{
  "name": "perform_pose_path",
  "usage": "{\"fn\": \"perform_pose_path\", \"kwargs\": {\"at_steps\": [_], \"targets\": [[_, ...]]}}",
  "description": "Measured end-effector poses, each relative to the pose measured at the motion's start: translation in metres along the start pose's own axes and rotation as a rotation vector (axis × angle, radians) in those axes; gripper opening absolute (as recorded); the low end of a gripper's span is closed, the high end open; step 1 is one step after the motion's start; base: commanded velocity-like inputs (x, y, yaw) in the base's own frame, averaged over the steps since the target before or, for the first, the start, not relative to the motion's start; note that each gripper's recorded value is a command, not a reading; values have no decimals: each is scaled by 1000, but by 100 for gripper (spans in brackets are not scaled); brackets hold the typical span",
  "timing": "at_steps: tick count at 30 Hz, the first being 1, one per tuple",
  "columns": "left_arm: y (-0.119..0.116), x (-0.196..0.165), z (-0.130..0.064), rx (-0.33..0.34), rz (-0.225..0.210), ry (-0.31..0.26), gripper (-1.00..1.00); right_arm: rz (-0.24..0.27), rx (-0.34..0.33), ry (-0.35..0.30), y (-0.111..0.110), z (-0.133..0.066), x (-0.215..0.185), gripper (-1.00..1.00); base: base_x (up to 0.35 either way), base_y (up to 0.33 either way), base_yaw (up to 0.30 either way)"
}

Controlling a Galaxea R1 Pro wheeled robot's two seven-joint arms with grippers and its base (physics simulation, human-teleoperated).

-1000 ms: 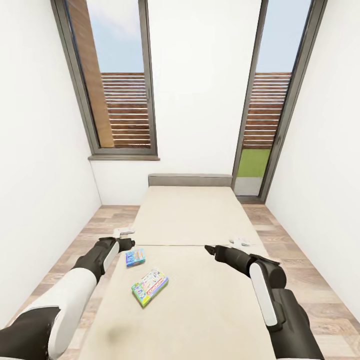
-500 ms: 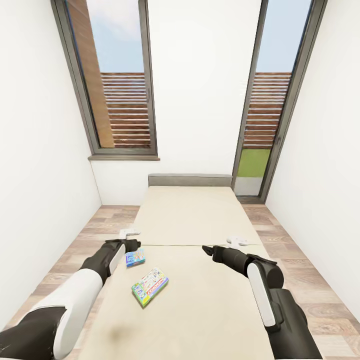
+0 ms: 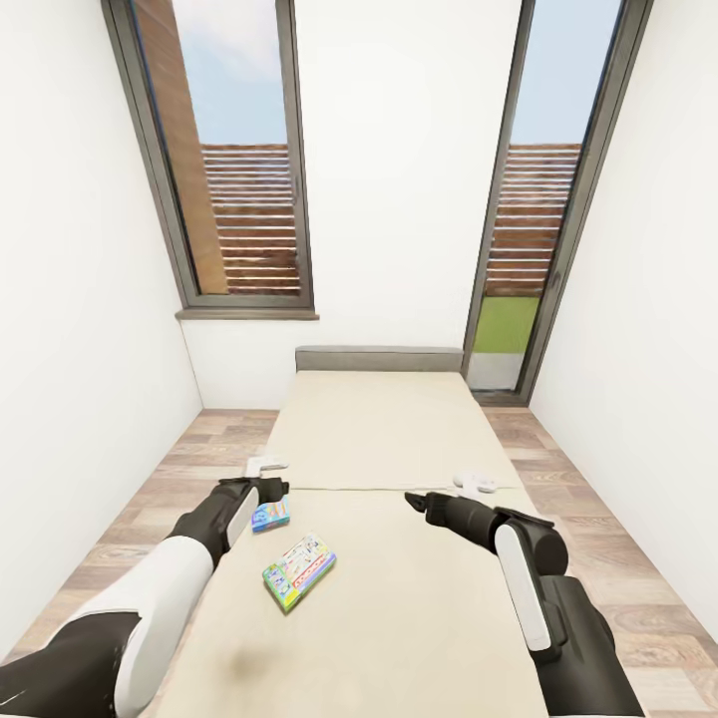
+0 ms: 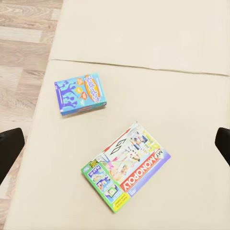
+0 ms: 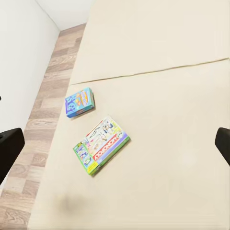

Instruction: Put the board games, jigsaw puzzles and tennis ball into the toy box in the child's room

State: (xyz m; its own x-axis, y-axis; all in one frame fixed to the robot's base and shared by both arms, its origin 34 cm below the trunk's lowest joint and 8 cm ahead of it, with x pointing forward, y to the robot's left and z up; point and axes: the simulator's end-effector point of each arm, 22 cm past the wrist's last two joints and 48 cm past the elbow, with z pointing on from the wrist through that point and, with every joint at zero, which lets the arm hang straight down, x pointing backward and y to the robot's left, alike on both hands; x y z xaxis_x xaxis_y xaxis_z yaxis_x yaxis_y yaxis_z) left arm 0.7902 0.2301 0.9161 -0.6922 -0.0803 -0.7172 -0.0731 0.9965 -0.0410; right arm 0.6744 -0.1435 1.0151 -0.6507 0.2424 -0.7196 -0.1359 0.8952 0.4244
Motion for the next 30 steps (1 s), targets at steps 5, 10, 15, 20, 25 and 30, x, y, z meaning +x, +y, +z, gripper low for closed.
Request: {"fn": "perform_pose_path", "kwargs": {"at_steps": [5, 10, 15, 20, 25, 30], "targets": [[-3, 3, 2, 4, 0, 6, 100, 2, -2, 29, 1, -1, 5, 100, 0, 0, 0], [-3, 7, 5, 5, 1, 14, 100, 3, -5, 64, 2, -3, 11, 100, 0, 0, 0], [-3, 11, 9, 4, 1, 21, 100, 8, -5, 98, 2, -3, 18, 100, 0, 0, 0], [-3, 16, 12, 4, 2, 29, 100, 9, -4, 101, 0, -2, 19, 100, 0, 0, 0], [-3, 20, 15, 3, 2, 36, 100, 11, -1, 107, -2, 0, 21, 100, 0, 0, 0], [-2, 24, 18, 2, 3, 43, 100, 15, 1, 114, -4, 3, 24, 100, 0, 0, 0]]}}
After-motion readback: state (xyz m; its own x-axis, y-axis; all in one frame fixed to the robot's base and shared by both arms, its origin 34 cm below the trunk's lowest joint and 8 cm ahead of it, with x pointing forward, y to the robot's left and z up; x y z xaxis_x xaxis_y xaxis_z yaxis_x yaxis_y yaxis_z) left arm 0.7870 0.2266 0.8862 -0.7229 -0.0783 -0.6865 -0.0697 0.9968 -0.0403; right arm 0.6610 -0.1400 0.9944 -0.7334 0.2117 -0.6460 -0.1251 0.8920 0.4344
